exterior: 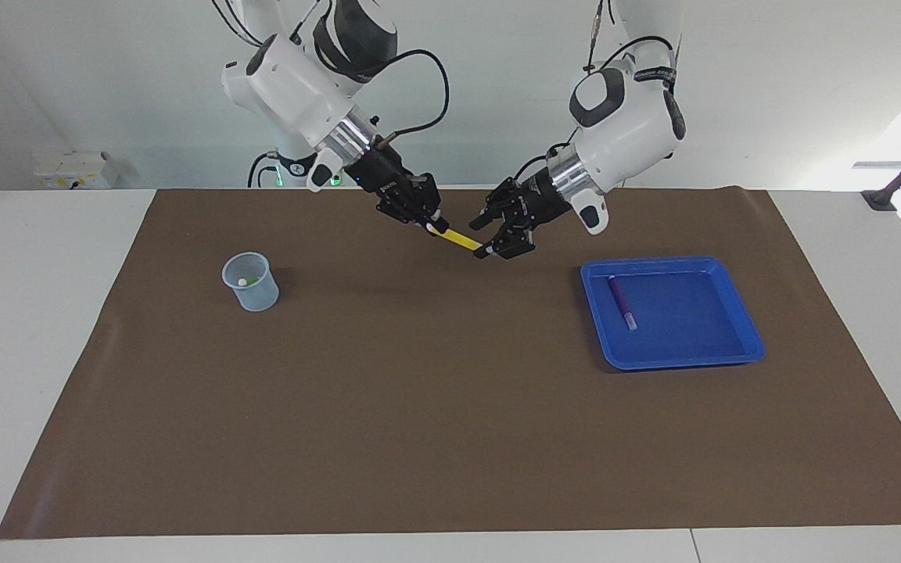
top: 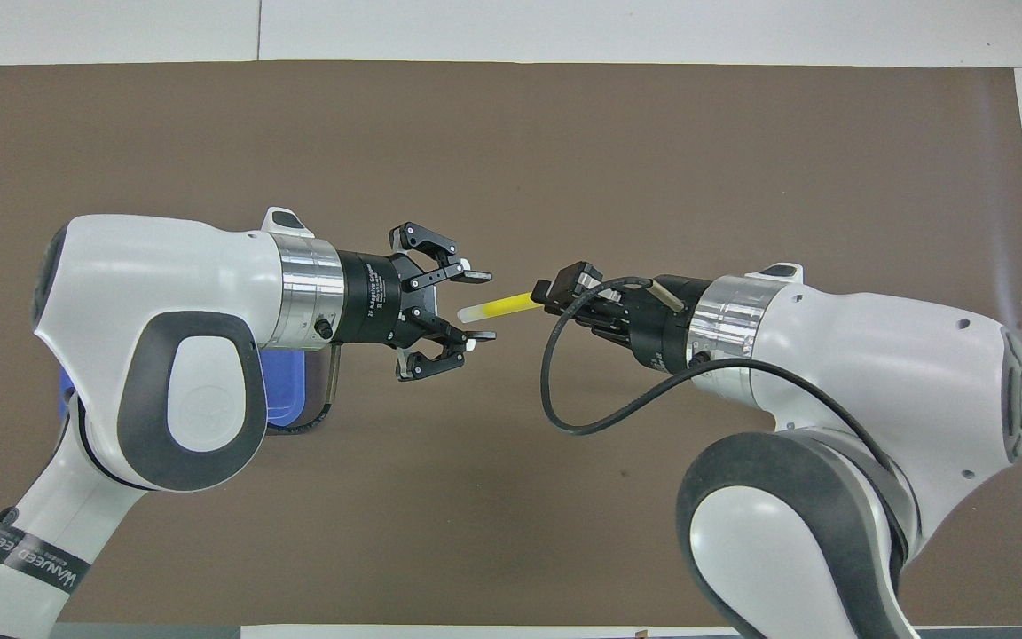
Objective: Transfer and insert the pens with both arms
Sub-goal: 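Insert the yellow pen into the cup with the right gripper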
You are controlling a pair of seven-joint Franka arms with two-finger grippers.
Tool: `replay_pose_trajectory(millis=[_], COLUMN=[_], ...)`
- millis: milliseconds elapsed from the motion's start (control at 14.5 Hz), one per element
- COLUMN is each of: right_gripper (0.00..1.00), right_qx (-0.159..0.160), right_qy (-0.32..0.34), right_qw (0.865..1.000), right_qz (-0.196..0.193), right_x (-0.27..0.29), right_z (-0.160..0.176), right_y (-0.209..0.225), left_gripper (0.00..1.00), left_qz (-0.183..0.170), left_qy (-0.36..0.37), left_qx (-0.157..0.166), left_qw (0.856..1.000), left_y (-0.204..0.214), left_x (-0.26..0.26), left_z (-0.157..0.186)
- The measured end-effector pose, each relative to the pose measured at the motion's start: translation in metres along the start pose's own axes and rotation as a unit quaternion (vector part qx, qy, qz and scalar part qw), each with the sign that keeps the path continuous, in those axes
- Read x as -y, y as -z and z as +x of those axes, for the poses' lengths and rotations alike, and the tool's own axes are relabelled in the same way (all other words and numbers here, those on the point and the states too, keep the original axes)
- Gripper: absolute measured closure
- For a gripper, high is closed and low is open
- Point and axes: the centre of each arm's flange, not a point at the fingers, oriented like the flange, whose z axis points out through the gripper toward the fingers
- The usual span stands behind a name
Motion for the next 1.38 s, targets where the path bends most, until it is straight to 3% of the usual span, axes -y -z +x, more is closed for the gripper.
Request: replay_pose_trajectory(millis=[138,275,482,688,895,1239,1377], right_gripper=[0.81,0.81,0.81,0.81,0.81,0.81,0.81], right_qx=[0.027,0.059,0.096,0.120,0.124,0.132,0.138], right_qy=[0.057,0.136,0.267,0.356,0.377,0.364,0.355], right_qw=[0.996,0.983,0.945,0.892,0.868,0.871,0.873], right_qz=[-0.066,-0.109,-0.162,-0.251,-0.299,-0.303,-0.303], right_x=[-0.020,-0.052,-0.103,-0.126,-0.134,-0.178,-0.194], right_z=[0.011,0.029,0.068,0.096,0.103,0.110,0.110], right_y=[0.019,0.056,0.120,0.164,0.156,0.121,0.115], left_gripper=[0.01,0.00,0.00,0.00,0.00,0.00,0.00], left_qz=[0.016,0.032,0.069,0.107,0.164,0.247,0.262], left_qy=[-0.035,-0.064,-0.134,-0.242,-0.371,-0.546,-0.581], left_qx=[-0.024,-0.051,-0.090,-0.129,-0.168,-0.186,-0.192], left_qw=[0.999,0.996,0.984,0.956,0.899,0.779,0.746], left_y=[0.007,0.029,0.055,0.069,0.074,0.066,0.048], left_x=[-0.002,-0.010,-0.014,-0.014,-0.011,-0.004,-0.001], left_z=[0.014,0.046,0.084,0.114,0.150,0.224,0.244])
